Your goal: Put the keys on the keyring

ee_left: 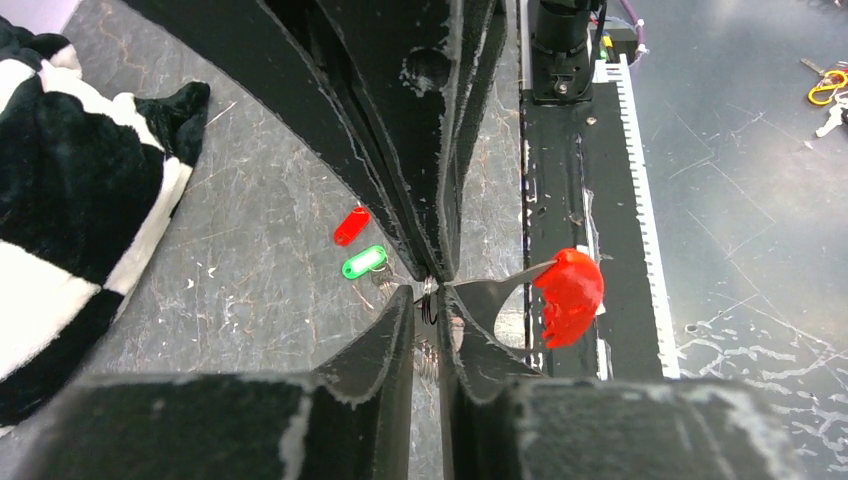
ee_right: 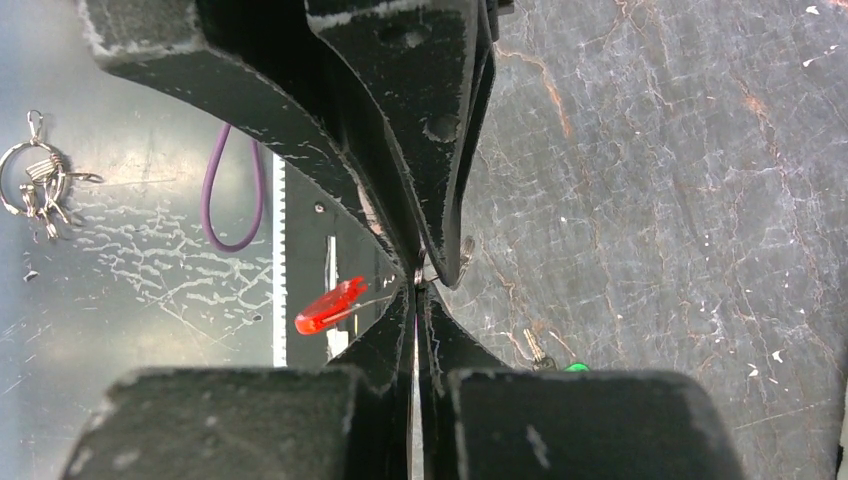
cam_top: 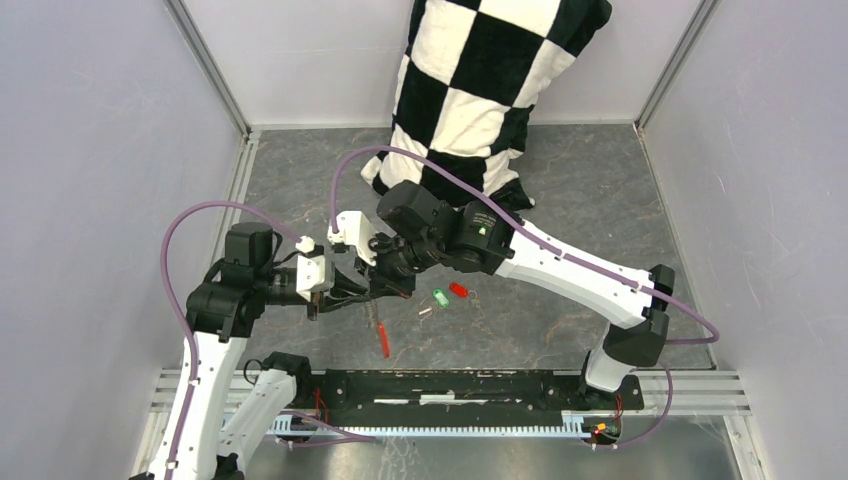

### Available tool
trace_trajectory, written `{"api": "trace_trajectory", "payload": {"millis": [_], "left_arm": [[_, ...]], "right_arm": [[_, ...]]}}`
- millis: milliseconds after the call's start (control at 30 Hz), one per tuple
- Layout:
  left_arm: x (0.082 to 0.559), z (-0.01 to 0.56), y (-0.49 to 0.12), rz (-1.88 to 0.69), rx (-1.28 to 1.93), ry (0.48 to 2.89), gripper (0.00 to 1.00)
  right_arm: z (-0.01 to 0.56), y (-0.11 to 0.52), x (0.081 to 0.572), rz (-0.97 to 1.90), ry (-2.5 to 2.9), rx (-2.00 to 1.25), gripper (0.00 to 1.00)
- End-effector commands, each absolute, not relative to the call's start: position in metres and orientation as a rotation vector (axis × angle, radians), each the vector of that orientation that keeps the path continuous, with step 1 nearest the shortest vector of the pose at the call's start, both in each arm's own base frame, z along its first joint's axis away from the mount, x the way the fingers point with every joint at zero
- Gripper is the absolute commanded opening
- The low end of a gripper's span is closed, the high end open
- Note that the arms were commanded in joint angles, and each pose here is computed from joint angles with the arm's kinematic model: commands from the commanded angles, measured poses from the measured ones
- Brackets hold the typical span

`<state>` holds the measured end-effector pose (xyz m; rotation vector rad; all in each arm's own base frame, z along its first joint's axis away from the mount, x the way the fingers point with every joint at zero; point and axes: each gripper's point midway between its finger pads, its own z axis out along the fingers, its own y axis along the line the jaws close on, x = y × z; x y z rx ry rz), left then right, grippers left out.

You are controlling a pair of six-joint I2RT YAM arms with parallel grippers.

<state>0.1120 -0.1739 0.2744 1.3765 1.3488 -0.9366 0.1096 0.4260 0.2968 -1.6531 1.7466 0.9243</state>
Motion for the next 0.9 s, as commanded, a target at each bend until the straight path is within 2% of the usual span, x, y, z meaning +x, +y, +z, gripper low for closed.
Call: {"api": "trace_trajectory", "payload": {"millis": [0, 167, 233, 267, 367, 433, 533, 867], "left_arm": [[0.112, 0.273, -0.176, -0.931, 1.410, 1.299, 0.14], [0.112, 0.274, -0.176, -0.930, 1.413, 1.294, 0.03], [0.110, 0.277, -0.177, -0.937, 1.415, 1.281, 0.02], [0.109, 0.279, -0.178, -0.941, 1.418, 1.267, 0.02], [0.105, 0.290, -0.180, -0.942, 1.435, 1.193, 0.02], [0.099, 0.300, -0.182, -0.930, 1.458, 1.101, 0.02], [0.088, 0.322, -0.186, -0.922, 1.484, 0.950, 0.02], [0.054, 0.395, -0.188, -0.763, 1.545, 0.520, 0.02]], "right_arm": [[0.327, 0.438, 0.104, 0.993, 1.633, -1.630, 0.01], [0.335, 0.440, 0.094, 1.059, 1.584, -1.630, 0.01], [0.338, 0.439, 0.092, 1.082, 1.564, -1.630, 0.01], [0.341, 0.439, 0.089, 1.097, 1.548, -1.631, 0.05], [0.349, 0.434, 0.086, 1.118, 1.496, -1.613, 0.30], [0.363, 0.422, 0.088, 1.101, 1.445, -1.561, 0.43], [0.378, 0.402, 0.093, 1.064, 1.358, -1.468, 0.54], [0.442, 0.311, 0.090, 1.004, 0.922, -1.018, 0.57]]}}
